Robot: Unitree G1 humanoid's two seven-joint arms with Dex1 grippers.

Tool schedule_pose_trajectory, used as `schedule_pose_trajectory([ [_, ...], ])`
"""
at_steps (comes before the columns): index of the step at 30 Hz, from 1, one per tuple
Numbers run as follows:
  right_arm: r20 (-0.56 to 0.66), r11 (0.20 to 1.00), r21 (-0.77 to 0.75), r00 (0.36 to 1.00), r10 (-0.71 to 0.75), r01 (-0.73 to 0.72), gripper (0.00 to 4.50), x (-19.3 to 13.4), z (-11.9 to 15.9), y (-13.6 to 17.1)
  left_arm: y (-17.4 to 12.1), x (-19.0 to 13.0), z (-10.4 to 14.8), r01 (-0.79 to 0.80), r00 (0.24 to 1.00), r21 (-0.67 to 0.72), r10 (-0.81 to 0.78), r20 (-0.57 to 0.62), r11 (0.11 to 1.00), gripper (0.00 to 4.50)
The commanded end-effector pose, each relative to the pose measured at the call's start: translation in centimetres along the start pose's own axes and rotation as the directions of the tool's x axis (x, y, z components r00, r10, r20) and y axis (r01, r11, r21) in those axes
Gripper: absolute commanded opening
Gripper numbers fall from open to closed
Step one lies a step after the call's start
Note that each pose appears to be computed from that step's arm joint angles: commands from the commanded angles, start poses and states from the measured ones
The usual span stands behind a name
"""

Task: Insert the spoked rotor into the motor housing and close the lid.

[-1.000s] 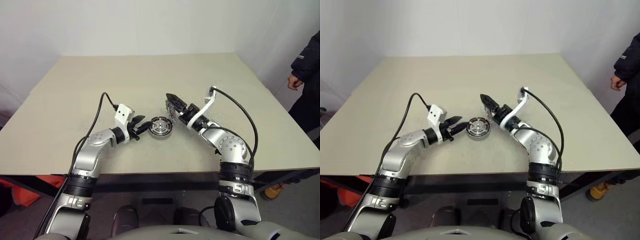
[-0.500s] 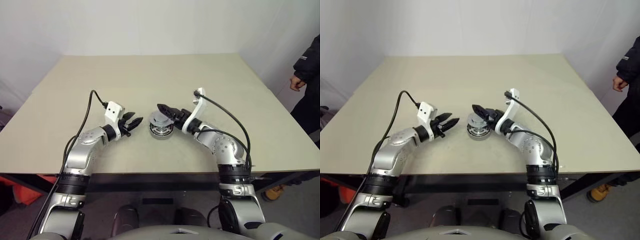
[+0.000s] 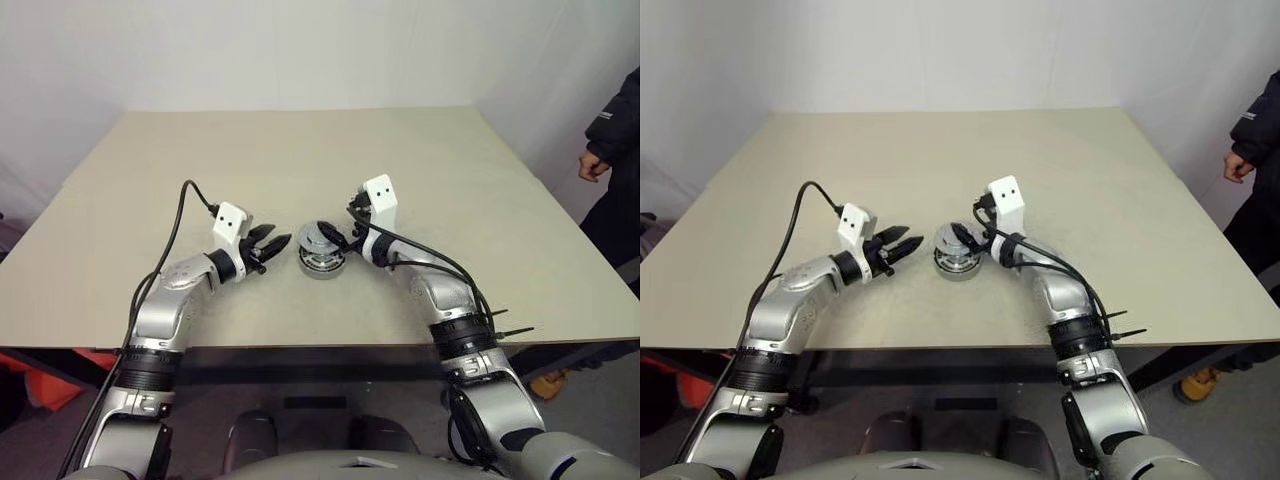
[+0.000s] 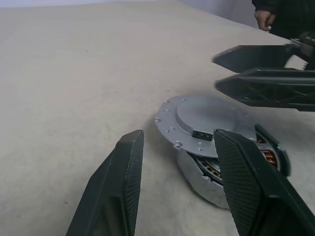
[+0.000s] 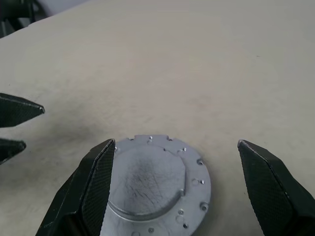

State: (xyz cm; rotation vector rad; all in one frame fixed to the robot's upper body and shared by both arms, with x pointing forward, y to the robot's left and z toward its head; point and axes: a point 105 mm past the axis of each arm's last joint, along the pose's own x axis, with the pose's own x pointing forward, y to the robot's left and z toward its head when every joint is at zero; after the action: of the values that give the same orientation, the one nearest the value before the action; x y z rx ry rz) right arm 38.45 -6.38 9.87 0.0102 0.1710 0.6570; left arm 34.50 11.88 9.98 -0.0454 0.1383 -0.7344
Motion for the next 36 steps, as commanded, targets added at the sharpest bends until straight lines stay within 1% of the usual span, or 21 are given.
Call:
schedule_pose_trajectory([
  [1, 0.035, 0.998, -0.018, 0.998, 0.056, -0.056, 4.48, 0.8, 1.6, 1.1, 0.0, -0.7, 1.2, 0.005, 0.999, 0.026, -0.006, 0.033, 1.000, 2.38],
  [4, 0.025, 0.995, 0.000, 0.995, 0.101, -0.101, 4.48, 1.2, 1.4, 2.1, 0.3, -1.1, 1.1, -0.010, 1.000, 0.026, 0.009, 0.030, 1.000, 2.38],
  [12, -0.022, 0.994, 0.037, 0.994, 0.104, -0.103, 4.48, 1.9, -0.2, 2.0, 0.2, -1.5, 1.1, -0.026, 0.999, 0.026, 0.025, 0.034, 0.999, 2.38],
  [18, -0.036, 0.995, 0.024, 0.995, 0.095, -0.094, 4.48, 2.0, -0.7, 1.7, 0.0, -1.6, 1.1, -0.030, 0.999, 0.032, 0.029, 0.035, 0.999, 2.38],
  [25, -0.054, 0.992, -0.028, 0.992, 0.118, -0.120, 4.48, 2.0, -1.2, 2.0, 0.4, -1.6, 1.3, -0.043, 0.998, 0.036, 0.042, 0.036, 0.998, 2.38],
  [28, -0.055, 0.991, -0.050, 0.992, 0.118, -0.121, 3.84, 2.0, -1.2, 1.8, 0.6, -1.6, 1.3, -0.051, 0.998, 0.038, 0.050, 0.039, 0.998, 2.38],
  [30, -0.054, 0.990, -0.067, 0.991, 0.119, -0.123, 3.15, 1.9, -1.0, 1.7, 0.7, -1.6, 1.4, -0.054, 0.998, 0.039, 0.052, 0.039, 0.998, 2.38],
  [31, -0.055, 0.989, -0.079, 0.991, 0.119, -0.123, 3.07, 1.9, -1.0, 1.6, 0.7, -1.6, 1.4, -0.055, 0.998, 0.039, 0.053, 0.040, 0.998, 2.38],
  [36, -0.053, 0.990, -0.090, 0.993, 0.101, -0.106, 3.07, 1.8, -0.7, 1.0, 0.8, -1.6, 1.4, -0.059, 0.997, 0.040, 0.058, 0.043, 0.997, 2.38],
])
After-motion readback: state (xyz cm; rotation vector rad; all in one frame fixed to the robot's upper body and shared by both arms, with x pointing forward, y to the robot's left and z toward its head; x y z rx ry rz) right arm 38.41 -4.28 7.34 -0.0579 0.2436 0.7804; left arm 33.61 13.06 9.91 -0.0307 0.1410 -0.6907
